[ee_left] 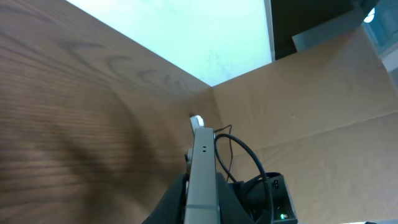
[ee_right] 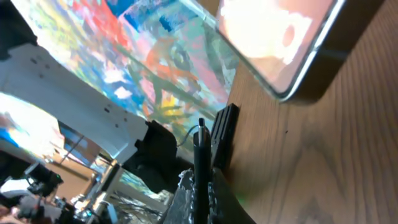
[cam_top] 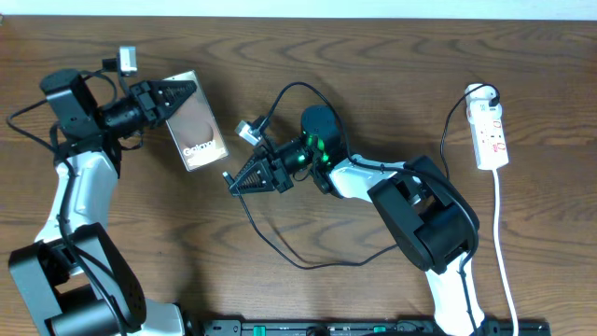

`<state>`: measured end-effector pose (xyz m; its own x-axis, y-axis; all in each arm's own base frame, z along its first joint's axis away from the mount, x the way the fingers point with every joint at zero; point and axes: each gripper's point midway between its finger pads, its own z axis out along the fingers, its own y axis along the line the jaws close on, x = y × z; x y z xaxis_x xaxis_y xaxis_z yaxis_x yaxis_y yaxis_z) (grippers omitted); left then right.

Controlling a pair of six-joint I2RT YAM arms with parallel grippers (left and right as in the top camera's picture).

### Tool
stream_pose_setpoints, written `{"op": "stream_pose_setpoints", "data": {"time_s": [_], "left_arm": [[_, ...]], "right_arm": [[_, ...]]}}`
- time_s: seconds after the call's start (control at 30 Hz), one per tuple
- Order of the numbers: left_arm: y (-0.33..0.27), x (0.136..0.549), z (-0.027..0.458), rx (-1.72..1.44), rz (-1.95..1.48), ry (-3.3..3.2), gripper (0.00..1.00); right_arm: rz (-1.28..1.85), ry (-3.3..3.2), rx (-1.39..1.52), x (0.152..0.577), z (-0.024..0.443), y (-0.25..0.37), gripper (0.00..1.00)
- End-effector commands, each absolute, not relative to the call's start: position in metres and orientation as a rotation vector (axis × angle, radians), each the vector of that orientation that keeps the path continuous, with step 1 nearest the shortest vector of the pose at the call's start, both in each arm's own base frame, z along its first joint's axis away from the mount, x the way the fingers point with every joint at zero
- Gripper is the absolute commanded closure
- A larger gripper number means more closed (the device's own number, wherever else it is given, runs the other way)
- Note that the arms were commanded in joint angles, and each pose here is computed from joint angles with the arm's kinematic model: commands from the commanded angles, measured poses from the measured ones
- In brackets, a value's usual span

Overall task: Plug charger to phone and switch on socket
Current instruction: 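Lift the cable connector toward the phone's bottom end in the left gripper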

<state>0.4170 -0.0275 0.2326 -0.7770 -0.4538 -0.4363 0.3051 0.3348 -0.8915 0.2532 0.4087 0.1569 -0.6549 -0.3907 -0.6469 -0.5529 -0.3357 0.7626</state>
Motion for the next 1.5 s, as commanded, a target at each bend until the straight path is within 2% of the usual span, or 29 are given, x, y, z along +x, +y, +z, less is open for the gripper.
{"op": "stream_pose_setpoints", "data": {"time_s": [0.0,0.3,0.77,1.47], "left_arm": [[-0.028,0.421,0.236,-0.165,-1.511,1.955,0.92],[-0.021,0.434,0.255,-0.202,-1.492,1.891,0.93],[-0.053,0.432,0.260,-0.092,-1.523,1.894,0.92],[-0.058,0.423,0.261,-0.025,-1.566,1.898,0.93]], "right_arm": [[2.148,1.786,-1.179,0.261,0.160,0.410,0.99],[2.120,1.793,-1.119,0.274,0.161,0.408,0.99],[2.123,1.763,-1.122,0.274,0.169,0.406,0.99],[2.112,1.720,-1.114,0.280,0.180,0.400,0.99]]}}
